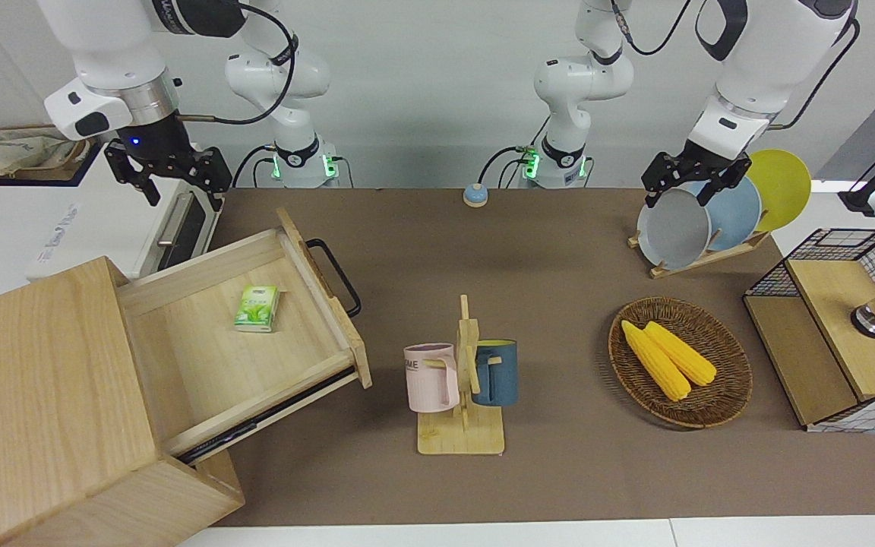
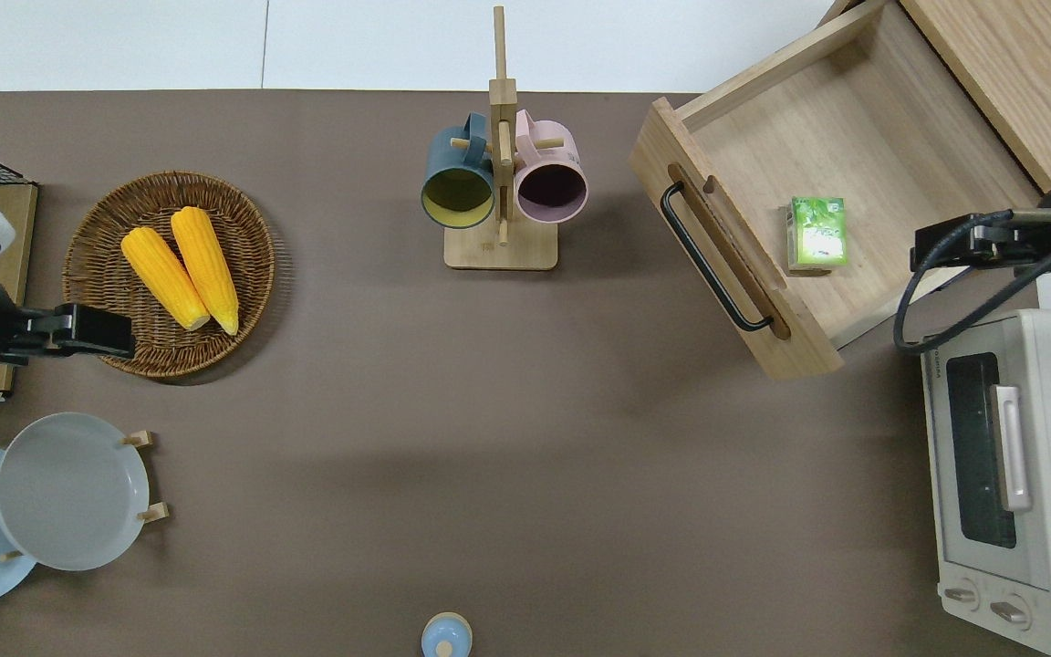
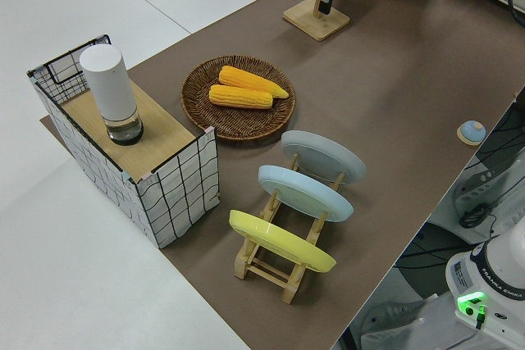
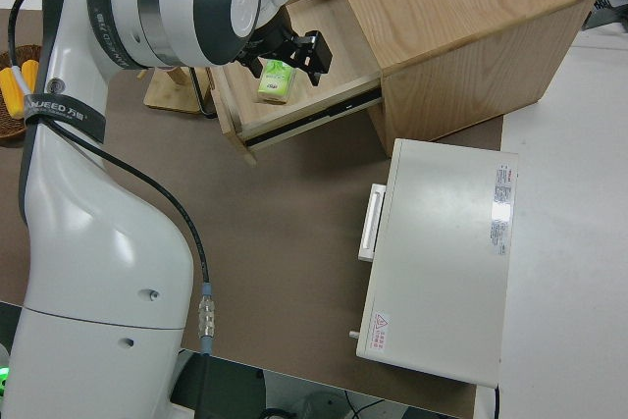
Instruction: Slide drawer open with right arm
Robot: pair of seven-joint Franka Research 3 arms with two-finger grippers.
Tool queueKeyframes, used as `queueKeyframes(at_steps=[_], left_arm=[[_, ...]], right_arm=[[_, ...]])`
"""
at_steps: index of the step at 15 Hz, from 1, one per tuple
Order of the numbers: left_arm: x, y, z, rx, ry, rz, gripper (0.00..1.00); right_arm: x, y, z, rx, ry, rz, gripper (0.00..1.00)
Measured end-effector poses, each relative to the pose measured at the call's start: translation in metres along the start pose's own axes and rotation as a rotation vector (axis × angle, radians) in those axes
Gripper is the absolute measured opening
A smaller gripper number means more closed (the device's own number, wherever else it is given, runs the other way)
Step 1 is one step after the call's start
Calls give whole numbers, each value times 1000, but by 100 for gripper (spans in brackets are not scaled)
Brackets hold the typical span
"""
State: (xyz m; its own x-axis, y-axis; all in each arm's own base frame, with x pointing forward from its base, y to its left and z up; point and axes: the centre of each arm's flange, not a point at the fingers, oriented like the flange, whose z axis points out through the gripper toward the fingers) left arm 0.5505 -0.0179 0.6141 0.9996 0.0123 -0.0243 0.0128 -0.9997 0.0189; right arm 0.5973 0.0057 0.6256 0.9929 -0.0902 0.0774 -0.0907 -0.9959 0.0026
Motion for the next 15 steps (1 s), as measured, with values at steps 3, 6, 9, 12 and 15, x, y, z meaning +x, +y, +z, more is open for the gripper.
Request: queueKeyframes(at_steps=[3, 6, 9, 12, 15], left_arm=[[0, 0, 0, 0, 0, 0, 100], [0, 0, 0, 0, 0, 0, 100], [0, 0, 0, 0, 0, 0, 100], [0, 0, 0, 0, 0, 0, 100], [0, 0, 0, 0, 0, 0, 100]], right_arm=[[0, 2, 2, -1, -4, 5, 99], [-3, 19, 12, -8, -39, 36, 99], [-7, 48, 27, -16, -73, 86, 99], [-10, 53, 25, -14, -44, 96, 99], [-13, 41, 19, -9, -9, 84, 99]])
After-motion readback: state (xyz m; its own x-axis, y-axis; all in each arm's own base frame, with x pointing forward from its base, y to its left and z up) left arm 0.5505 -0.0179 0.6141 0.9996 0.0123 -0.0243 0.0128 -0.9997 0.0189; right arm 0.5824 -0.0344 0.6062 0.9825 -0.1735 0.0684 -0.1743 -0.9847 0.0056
